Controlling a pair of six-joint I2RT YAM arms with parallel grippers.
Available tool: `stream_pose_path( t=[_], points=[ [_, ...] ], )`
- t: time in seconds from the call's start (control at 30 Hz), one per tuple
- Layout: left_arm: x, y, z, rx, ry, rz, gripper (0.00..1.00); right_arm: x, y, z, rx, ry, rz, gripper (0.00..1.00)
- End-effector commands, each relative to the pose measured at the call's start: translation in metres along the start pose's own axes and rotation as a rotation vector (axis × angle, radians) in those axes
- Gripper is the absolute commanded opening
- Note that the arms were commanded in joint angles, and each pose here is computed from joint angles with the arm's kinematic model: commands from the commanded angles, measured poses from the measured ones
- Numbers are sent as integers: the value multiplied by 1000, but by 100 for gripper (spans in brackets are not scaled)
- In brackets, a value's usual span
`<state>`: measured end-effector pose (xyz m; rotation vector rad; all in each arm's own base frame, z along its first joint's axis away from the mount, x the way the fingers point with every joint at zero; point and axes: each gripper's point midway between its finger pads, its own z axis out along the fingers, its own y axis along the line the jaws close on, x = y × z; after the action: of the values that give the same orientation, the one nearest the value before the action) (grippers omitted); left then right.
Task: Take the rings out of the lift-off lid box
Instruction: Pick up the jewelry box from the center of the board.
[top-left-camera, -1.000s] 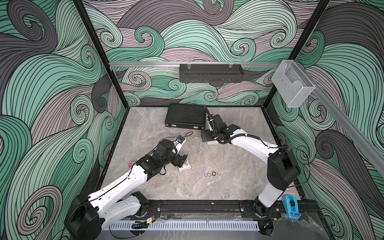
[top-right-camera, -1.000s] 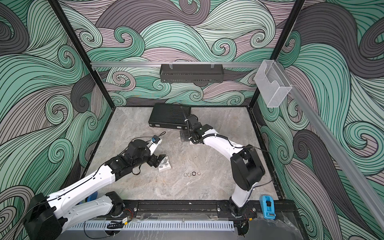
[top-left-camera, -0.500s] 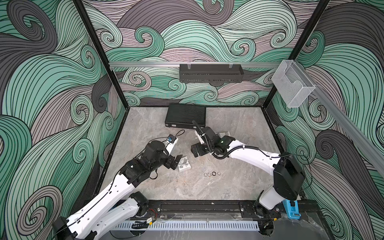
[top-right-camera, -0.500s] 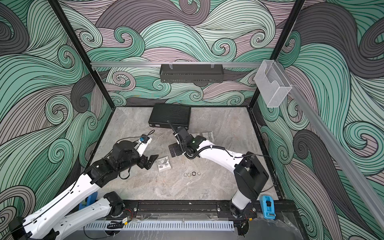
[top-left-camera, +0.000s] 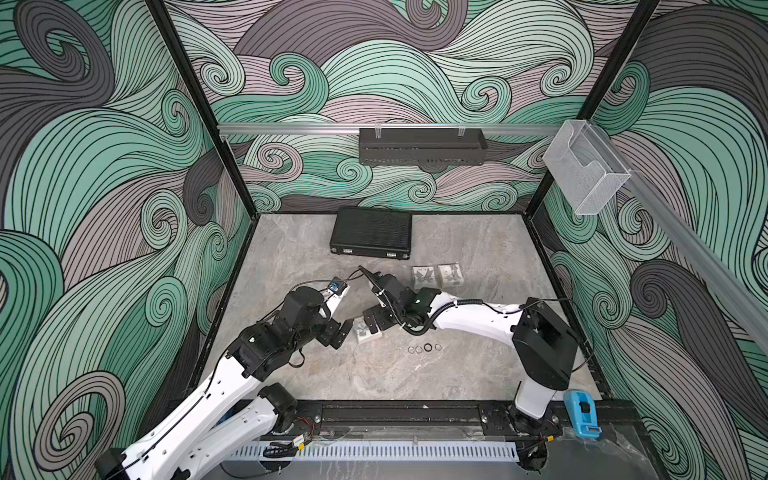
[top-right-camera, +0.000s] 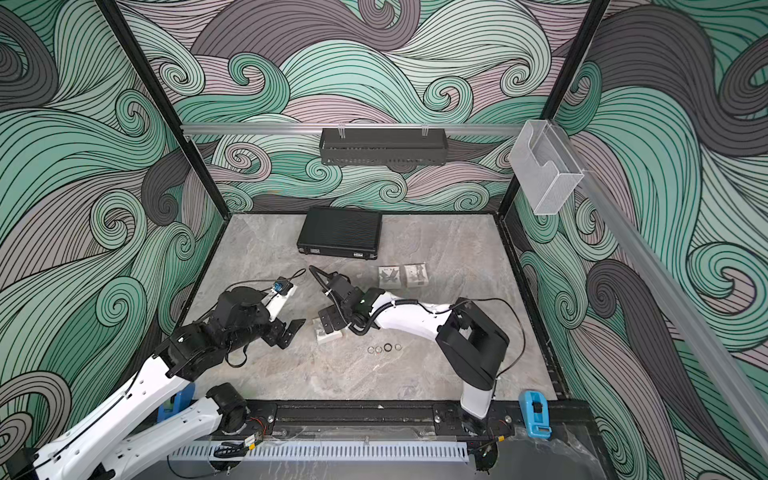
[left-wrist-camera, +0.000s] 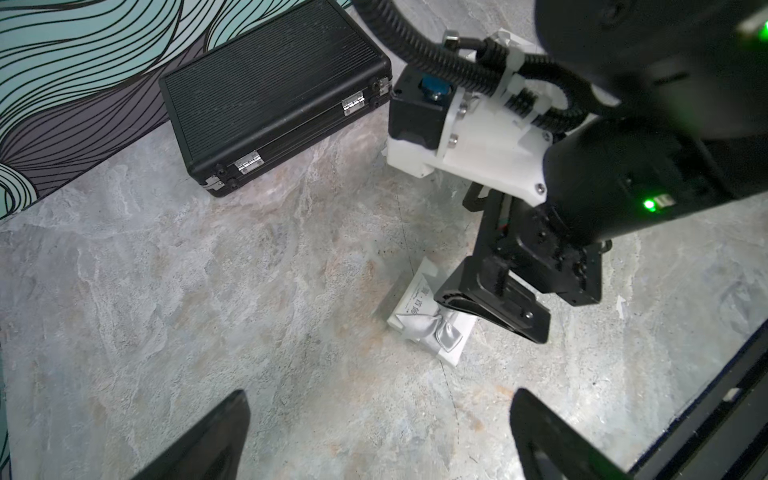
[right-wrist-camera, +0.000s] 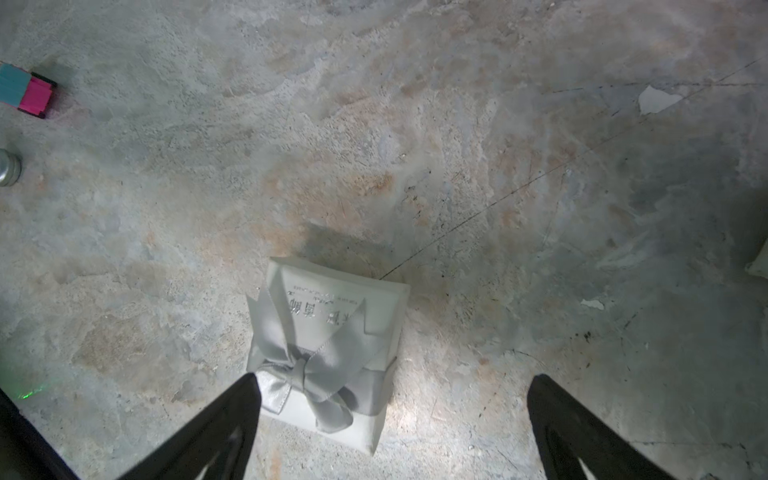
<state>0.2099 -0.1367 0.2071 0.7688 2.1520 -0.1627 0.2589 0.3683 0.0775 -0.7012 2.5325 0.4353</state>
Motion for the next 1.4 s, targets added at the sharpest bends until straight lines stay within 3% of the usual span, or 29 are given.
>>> stream_pose_path(
  t=[0.0,0.33,0.57,0.93,1.37],
  points=[
    [8,-2,-1,7,34,40,99,-14,12,5,-33,-20,18,100],
    [11,-16,-5,87,4,67,99,0,32,16,-13,30,55,100],
    [11,-21,-6,116,-5,51,99,13,30,27,83,99,47,99],
    [10,-20,-9,116,-22,47,99,17,27,44,120,122,47,87],
    [10,-20,-7,114,-15,50,99,22,-19,37,222,126,53,80]
  ],
)
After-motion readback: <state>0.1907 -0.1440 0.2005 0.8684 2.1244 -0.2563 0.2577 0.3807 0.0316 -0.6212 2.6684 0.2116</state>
